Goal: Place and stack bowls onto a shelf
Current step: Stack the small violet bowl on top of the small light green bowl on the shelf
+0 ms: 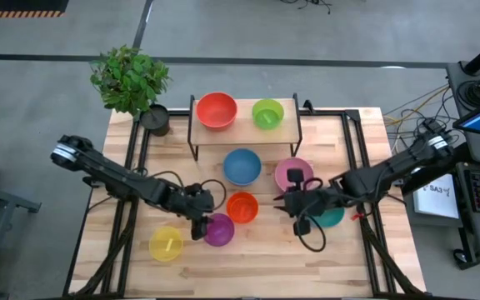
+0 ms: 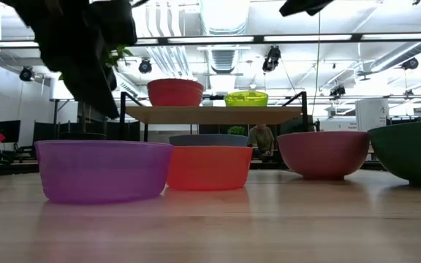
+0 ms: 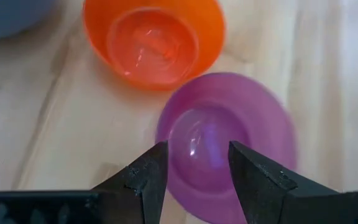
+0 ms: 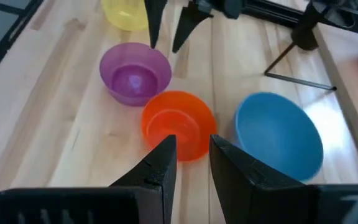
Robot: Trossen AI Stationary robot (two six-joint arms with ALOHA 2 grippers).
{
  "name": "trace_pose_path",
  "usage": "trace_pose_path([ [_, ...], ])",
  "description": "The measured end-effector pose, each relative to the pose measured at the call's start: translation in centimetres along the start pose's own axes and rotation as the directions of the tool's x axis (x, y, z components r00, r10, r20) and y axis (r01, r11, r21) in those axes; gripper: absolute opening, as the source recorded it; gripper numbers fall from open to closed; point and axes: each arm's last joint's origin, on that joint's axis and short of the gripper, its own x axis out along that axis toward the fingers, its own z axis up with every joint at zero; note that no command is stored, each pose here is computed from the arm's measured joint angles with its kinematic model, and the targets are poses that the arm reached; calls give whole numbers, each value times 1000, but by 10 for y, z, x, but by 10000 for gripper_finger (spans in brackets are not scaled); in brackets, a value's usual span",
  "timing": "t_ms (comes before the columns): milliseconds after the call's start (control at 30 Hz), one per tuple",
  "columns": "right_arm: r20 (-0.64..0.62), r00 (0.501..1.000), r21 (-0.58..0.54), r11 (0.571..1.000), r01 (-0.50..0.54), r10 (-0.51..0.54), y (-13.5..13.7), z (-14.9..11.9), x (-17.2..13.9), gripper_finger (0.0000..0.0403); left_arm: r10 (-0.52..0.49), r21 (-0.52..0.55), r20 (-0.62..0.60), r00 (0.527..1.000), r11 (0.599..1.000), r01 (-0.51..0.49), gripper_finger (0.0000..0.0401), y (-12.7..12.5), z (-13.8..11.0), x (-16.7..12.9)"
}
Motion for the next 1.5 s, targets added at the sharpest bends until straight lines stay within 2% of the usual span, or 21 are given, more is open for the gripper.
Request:
trace_pose_path([
  [233,6,1000,37,999,0,0,5,-13,12,86,98,33,-8,995,995,-98,151,2,-4,16],
  [567,38,999,65,998,-3,1,8,-27,23,86,139,60,-60,988,989,-136,142,4,-11,33],
  [767,41,999,84,996,-4,1,8,-27,23,86,166,66,-97,981,985,-160,98,5,-17,46],
  [1000,36,999,116,993,-5,1,9,-28,27,86,175,65,-112,978,984,-168,9,5,-20,48],
  [1167,68,998,109,994,-8,1,16,-26,43,88,169,26,-81,982,986,-167,4,3,-16,40],
  [1300,108,994,117,993,-10,-3,21,-21,62,108,155,3,-59,986,988,-155,1,-2,-8,33],
  [1500,99,995,149,989,12,-27,22,-2,92,163,171,27,-59,983,985,-170,1,-17,2,17],
])
